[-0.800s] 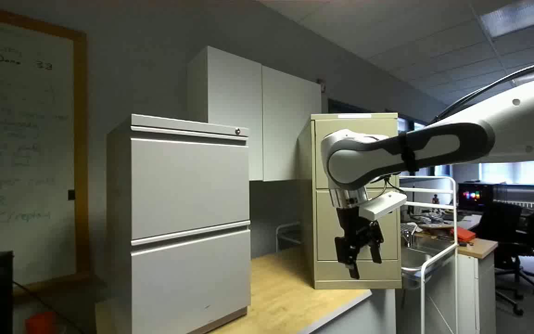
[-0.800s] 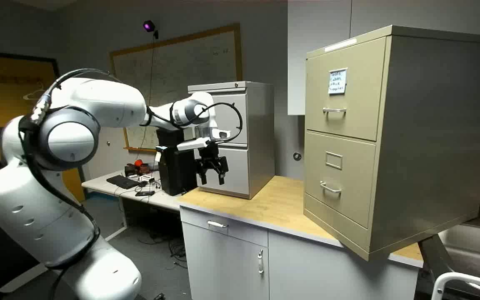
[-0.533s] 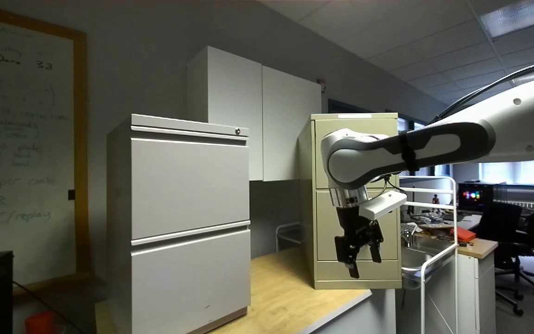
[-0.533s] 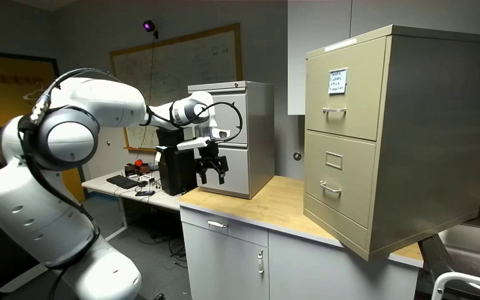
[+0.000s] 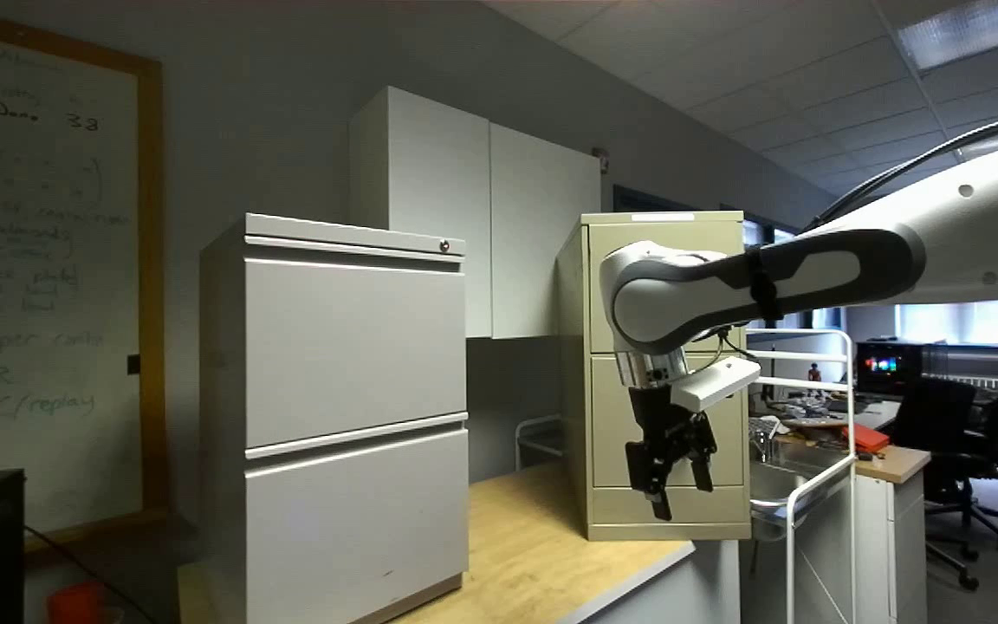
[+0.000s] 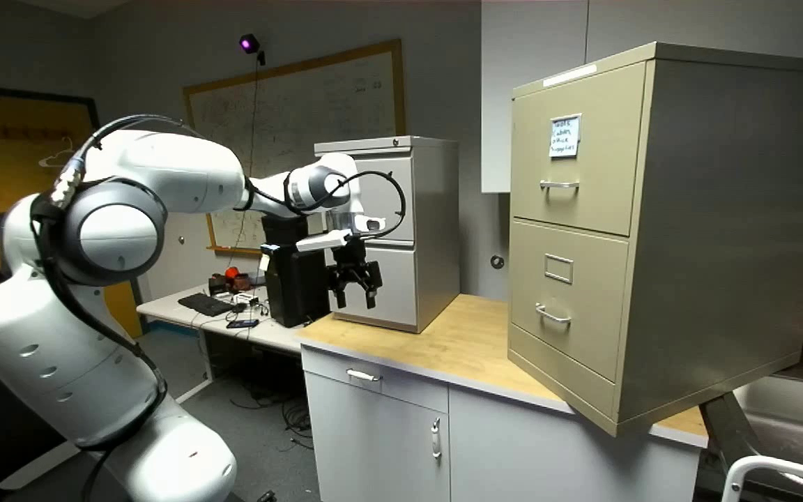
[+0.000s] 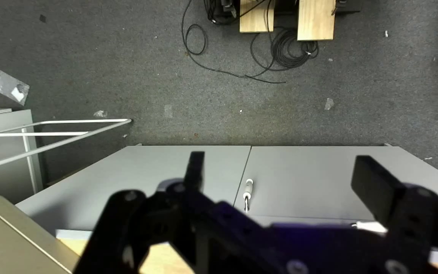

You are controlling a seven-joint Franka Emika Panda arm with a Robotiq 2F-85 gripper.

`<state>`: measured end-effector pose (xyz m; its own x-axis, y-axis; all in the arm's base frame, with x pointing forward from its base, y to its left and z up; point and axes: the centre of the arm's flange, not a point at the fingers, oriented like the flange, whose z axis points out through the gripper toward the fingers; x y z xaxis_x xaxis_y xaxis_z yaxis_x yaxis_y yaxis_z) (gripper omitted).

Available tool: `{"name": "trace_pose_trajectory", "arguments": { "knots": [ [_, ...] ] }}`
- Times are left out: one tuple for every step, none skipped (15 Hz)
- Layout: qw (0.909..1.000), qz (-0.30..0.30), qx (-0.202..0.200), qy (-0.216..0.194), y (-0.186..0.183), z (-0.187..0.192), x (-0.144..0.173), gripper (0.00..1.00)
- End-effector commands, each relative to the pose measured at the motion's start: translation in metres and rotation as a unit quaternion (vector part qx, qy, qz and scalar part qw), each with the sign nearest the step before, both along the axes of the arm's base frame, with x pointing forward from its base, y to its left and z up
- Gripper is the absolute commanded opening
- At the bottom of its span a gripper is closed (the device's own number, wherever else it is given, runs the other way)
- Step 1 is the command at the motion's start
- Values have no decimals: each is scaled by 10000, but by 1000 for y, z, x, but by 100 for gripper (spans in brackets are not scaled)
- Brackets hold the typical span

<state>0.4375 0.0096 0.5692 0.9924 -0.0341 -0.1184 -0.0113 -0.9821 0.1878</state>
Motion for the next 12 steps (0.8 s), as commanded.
{"name": "trace_pose_trajectory", "arguments": {
  "knots": [
    [9998,155,-110,-78,-9,-2,10,100],
    [9990,263,-299,-184,-14,-5,19,100],
    [9981,360,-428,-261,-19,-6,28,100],
    [9961,529,-593,-382,-25,-8,39,100],
    [9932,689,-783,-519,-30,-10,50,100],
    [9898,844,-943,-647,-34,-11,61,100],
    [9863,958,-1096,-771,-39,-13,74,100],
    [9818,1085,-1261,-915,-46,-15,87,100],
    [9776,1200,-1391,-1026,-51,-16,97,100],
    [9734,1288,-1520,-1134,-57,-17,108,100],
    [9693,1343,-1644,-1242,-66,-17,119,100],
    [9652,1378,-1770,-1346,-75,-15,129,100]
  ]
}}
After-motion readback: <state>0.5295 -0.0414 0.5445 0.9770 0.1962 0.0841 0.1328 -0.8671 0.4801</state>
